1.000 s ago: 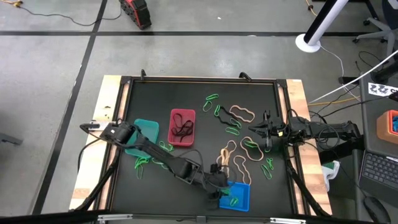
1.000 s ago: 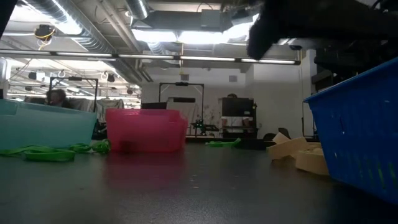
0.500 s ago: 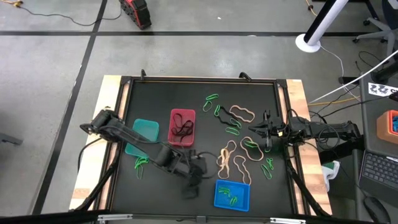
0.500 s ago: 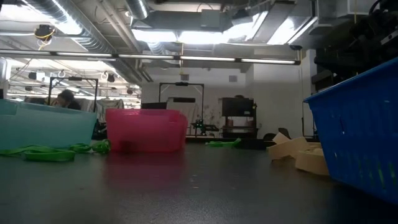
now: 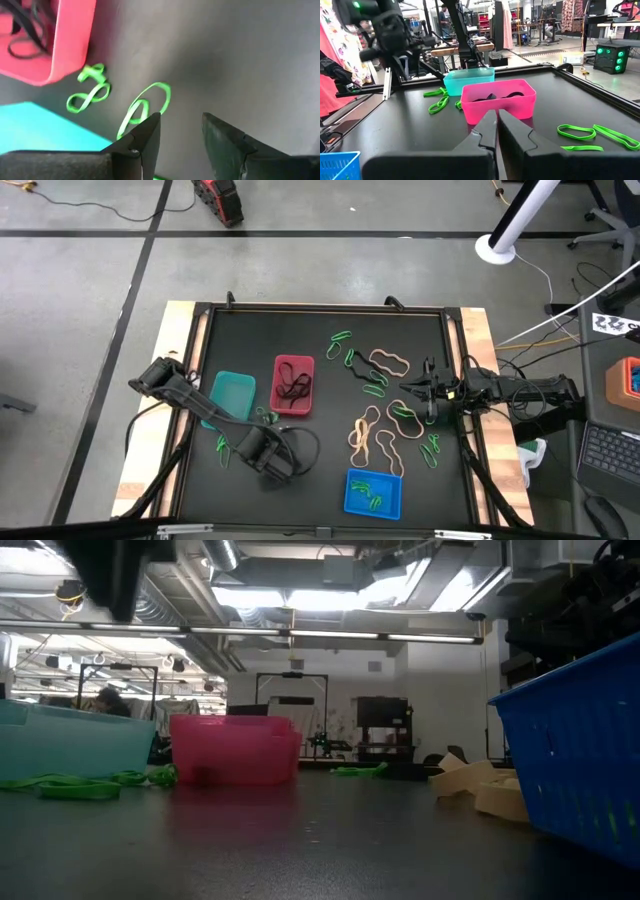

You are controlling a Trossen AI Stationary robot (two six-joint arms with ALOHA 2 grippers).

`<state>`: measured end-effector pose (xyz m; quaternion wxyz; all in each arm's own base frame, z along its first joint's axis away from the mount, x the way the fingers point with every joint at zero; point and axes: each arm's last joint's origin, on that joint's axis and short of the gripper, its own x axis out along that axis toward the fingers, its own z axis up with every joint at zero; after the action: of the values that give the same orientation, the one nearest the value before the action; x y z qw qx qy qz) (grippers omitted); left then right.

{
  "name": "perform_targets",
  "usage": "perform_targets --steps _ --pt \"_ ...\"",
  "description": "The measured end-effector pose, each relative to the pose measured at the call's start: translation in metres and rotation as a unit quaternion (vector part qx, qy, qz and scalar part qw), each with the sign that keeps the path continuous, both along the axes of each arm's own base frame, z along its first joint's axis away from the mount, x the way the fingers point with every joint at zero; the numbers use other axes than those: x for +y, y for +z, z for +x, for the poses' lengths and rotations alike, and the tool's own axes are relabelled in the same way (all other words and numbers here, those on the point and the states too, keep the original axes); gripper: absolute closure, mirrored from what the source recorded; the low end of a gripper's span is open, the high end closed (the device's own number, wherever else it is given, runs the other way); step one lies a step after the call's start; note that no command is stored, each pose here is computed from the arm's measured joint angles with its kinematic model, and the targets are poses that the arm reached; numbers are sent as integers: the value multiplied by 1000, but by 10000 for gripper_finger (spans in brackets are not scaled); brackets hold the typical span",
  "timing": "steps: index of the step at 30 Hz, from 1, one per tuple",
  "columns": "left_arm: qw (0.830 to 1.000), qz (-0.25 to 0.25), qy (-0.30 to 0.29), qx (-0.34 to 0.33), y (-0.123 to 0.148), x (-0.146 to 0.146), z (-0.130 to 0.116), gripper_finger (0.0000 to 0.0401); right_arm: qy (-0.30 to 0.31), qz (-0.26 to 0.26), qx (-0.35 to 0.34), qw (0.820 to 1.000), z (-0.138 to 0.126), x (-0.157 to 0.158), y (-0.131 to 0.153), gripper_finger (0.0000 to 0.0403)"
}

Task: Sort rubber bands into baskets
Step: Put the green rubber band into the blue bin

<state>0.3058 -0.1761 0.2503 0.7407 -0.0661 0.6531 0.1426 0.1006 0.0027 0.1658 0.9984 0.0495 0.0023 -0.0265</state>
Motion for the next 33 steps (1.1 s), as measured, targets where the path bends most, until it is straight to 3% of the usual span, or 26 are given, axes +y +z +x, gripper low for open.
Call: perform_targets --steps 11,22,33 --pt "996 28 2 81 -55 12 -21 261 0 0 1 1000 0 0 0 384" --pt "998 5 -17 58 -96 18 -27 261 0 0 2 1000 0 0 0 384" --pt "998 4 -3 59 -104 28 -26 261 0 0 3 1000 0 0 -1 384"
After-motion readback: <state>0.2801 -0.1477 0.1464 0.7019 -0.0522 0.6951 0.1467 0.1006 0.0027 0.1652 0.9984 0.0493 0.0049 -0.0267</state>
